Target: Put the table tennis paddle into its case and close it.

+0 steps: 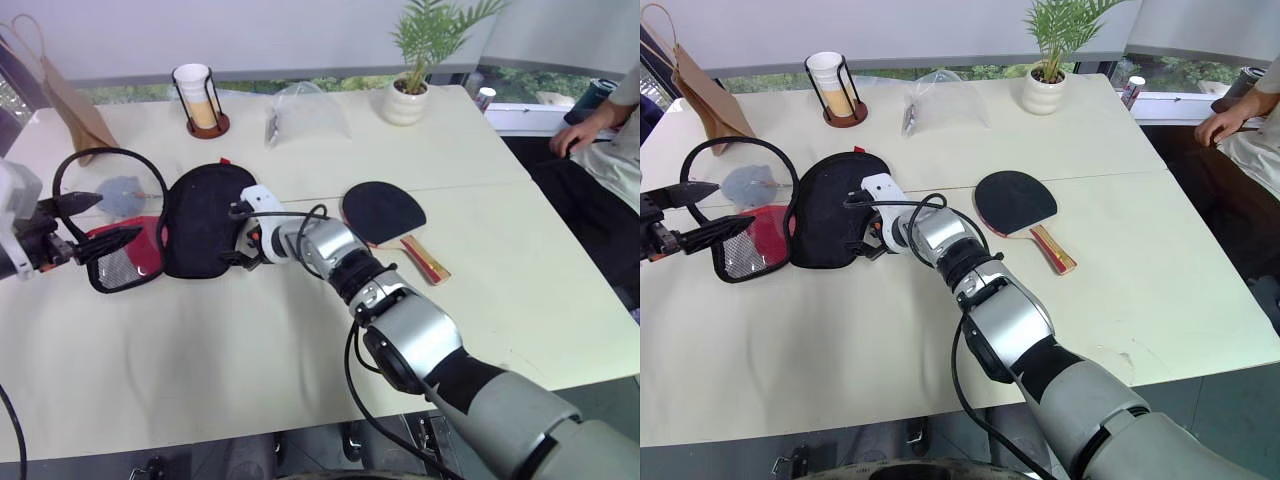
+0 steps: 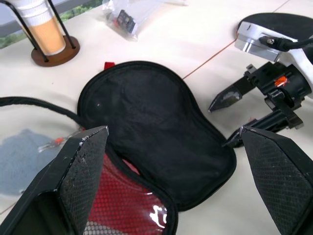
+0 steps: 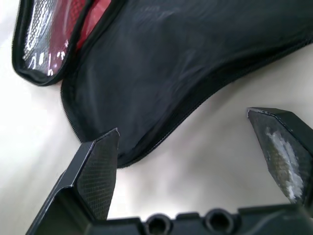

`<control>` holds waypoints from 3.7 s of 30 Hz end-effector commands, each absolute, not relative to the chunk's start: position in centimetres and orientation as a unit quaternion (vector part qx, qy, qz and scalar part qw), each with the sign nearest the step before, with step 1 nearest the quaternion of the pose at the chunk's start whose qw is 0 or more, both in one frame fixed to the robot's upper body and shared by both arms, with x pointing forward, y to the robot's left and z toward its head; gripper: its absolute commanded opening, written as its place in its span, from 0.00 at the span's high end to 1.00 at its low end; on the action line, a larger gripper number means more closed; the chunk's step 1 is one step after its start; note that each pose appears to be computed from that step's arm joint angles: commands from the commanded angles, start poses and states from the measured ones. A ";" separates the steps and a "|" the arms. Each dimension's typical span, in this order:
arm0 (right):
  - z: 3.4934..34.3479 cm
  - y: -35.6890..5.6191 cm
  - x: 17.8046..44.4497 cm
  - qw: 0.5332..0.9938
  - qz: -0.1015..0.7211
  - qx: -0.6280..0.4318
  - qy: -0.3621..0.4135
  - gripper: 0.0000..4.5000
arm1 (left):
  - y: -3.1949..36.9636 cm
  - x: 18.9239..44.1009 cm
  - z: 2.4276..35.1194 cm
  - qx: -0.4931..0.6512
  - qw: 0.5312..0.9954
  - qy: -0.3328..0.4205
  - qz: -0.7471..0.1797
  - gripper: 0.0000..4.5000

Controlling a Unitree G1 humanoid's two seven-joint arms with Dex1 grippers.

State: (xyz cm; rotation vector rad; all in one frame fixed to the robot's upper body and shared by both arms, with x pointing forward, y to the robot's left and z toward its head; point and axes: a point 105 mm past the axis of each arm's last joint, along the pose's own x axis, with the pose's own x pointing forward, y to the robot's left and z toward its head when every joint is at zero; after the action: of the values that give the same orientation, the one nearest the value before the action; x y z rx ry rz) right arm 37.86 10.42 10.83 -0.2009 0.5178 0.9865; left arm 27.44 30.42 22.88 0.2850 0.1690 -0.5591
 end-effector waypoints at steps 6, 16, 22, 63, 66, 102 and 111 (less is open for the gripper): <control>9.1 14.4 34.9 0.815 0.512 -0.180 0.206 0.00 | 31.0 26.2 24.2 0.164 0.953 0.060 -0.249 0.00; 7.5 17.1 31.4 0.769 0.572 -0.203 0.203 0.62 | 31.5 24.7 24.3 0.166 0.958 0.064 -0.225 0.00; 7.2 17.3 30.8 0.760 0.581 -0.183 0.226 0.99 | 31.7 24.4 24.3 0.168 0.959 0.066 -0.218 0.00; 11.2 -8.7 33.1 0.748 0.533 -0.289 0.271 0.99 | 26.8 28.6 21.3 0.154 0.931 0.069 -0.323 0.00; 11.0 -9.6 32.6 0.742 0.536 -0.292 0.276 0.99 | 26.6 28.7 21.2 0.153 0.930 0.069 -0.327 0.00; 18.3 -19.4 36.2 0.886 0.322 -0.200 0.266 0.01 | 24.3 29.7 20.0 0.144 0.916 0.070 -0.367 0.00; 13.6 -22.2 34.4 0.888 0.258 -0.165 0.342 0.01 | 23.9 30.3 19.9 0.148 0.911 0.066 -0.378 0.00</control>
State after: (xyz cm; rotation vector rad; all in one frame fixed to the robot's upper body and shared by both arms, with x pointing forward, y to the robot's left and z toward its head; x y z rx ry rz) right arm 34.31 -22.43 12.27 -0.3362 0.7636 0.5492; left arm 30.18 24.00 19.24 0.2776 0.1657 -0.7771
